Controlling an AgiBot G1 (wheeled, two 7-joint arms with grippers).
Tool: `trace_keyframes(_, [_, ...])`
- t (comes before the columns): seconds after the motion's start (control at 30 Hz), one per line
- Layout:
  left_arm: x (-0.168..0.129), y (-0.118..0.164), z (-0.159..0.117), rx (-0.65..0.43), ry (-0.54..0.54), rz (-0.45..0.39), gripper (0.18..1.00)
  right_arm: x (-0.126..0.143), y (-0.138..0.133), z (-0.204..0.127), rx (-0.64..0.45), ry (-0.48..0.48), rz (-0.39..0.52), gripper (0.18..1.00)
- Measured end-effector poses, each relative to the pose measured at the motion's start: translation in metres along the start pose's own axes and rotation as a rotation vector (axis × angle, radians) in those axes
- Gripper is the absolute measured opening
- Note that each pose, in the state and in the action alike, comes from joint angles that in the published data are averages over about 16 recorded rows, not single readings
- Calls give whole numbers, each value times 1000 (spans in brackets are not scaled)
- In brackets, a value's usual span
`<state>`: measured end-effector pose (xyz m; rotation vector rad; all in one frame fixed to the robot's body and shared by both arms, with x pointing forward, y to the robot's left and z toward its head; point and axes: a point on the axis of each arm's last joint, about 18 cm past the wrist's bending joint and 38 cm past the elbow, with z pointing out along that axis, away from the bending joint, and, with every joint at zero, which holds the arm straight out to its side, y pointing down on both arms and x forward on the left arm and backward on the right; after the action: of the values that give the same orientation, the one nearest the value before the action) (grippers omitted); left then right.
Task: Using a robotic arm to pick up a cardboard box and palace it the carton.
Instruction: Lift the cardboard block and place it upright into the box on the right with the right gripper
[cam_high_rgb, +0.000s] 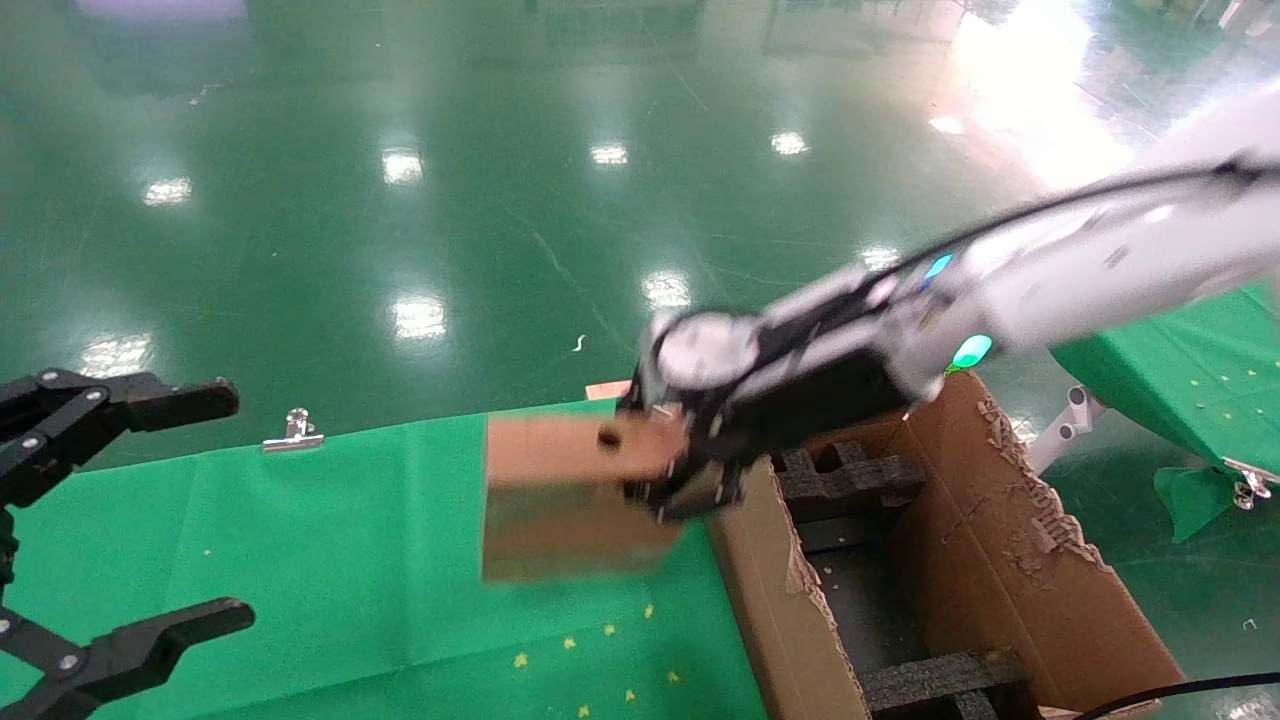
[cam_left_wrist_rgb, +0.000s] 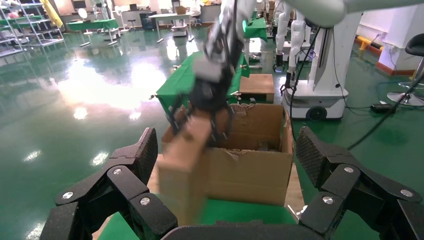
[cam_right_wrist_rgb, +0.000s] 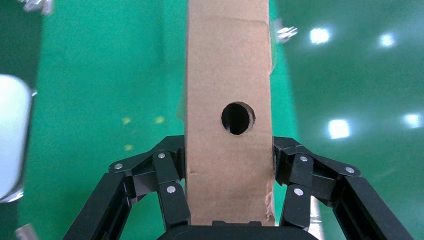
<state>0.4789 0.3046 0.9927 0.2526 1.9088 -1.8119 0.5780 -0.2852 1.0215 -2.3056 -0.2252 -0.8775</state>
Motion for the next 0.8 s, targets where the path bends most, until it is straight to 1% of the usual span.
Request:
trace_keyframes(0.2, [0, 0, 0, 0, 0, 0, 999, 20, -11, -39, 61, 59, -1, 354])
trace_keyframes(0.37, [0, 0, 0, 0, 0, 0, 1001, 29, -7, -63, 81, 89, 4, 349])
trace_keyframes(0.57, [0, 0, 0, 0, 0, 0, 1001, 30, 15, -91, 55, 130, 40, 345])
trace_keyframes(0.8, [0, 0, 0, 0, 0, 0, 1001, 23, 61, -140, -25, 219, 129, 341])
